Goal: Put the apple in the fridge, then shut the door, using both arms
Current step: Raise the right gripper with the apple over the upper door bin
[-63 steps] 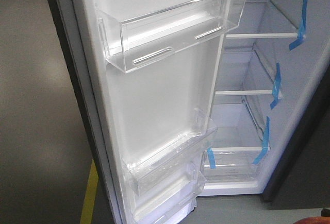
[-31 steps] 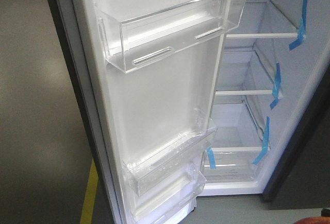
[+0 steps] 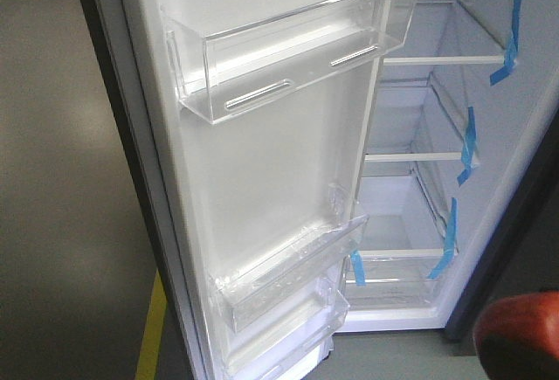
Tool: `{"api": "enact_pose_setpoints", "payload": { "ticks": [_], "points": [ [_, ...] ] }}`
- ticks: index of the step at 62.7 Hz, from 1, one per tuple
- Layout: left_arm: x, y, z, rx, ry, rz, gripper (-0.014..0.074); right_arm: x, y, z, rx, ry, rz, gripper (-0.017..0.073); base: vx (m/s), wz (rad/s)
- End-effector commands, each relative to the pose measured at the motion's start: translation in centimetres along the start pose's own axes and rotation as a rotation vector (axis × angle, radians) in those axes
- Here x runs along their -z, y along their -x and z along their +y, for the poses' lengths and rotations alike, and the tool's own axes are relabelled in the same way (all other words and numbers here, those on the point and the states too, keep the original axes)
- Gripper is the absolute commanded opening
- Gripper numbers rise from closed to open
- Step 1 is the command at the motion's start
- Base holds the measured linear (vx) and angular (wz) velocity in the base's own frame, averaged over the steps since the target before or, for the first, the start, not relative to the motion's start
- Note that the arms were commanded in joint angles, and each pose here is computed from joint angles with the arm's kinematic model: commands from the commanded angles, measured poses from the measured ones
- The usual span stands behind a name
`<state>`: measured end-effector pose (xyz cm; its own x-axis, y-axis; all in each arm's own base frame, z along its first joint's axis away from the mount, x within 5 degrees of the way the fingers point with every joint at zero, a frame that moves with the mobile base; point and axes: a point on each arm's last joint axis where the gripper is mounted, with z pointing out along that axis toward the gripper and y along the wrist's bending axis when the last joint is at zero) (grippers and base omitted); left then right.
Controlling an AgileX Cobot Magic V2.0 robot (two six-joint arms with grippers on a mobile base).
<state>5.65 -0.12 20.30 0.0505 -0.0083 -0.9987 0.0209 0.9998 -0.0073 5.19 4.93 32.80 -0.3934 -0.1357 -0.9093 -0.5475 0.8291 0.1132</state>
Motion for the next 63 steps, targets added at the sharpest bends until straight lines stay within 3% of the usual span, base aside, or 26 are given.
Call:
{"api": "enact_pose_setpoints", "payload": {
  "ticks": [1, 13, 23, 63],
  "points": [
    [0.1, 0.1, 0.0, 0.009, 0.000, -0.069, -0.0006, -0.6, 3.3, -1.0, -0.021, -0.021, -0.065, 0.0366, 0.00, 0.00],
    [0.1, 0.1, 0.0, 0.009, 0.000, -0.069, -0.0006, -1.9, 7.8, -2.5, 0.110, -0.010, -0.057, 0.0366, 0.00, 0.00],
    [0.1, 0.1, 0.0, 0.009, 0.000, -0.069, -0.0006, -2.7, 11.7, -3.5, 0.159, 0.005, -0.073, 0.0366, 0.00, 0.00],
    [0.1, 0.1, 0.0, 0.009, 0.000, -0.069, -0.0006, -6.4, 23.2, -7.4, 0.235, 0.015, -0.154, 0.0367, 0.00, 0.00]
  ]
}}
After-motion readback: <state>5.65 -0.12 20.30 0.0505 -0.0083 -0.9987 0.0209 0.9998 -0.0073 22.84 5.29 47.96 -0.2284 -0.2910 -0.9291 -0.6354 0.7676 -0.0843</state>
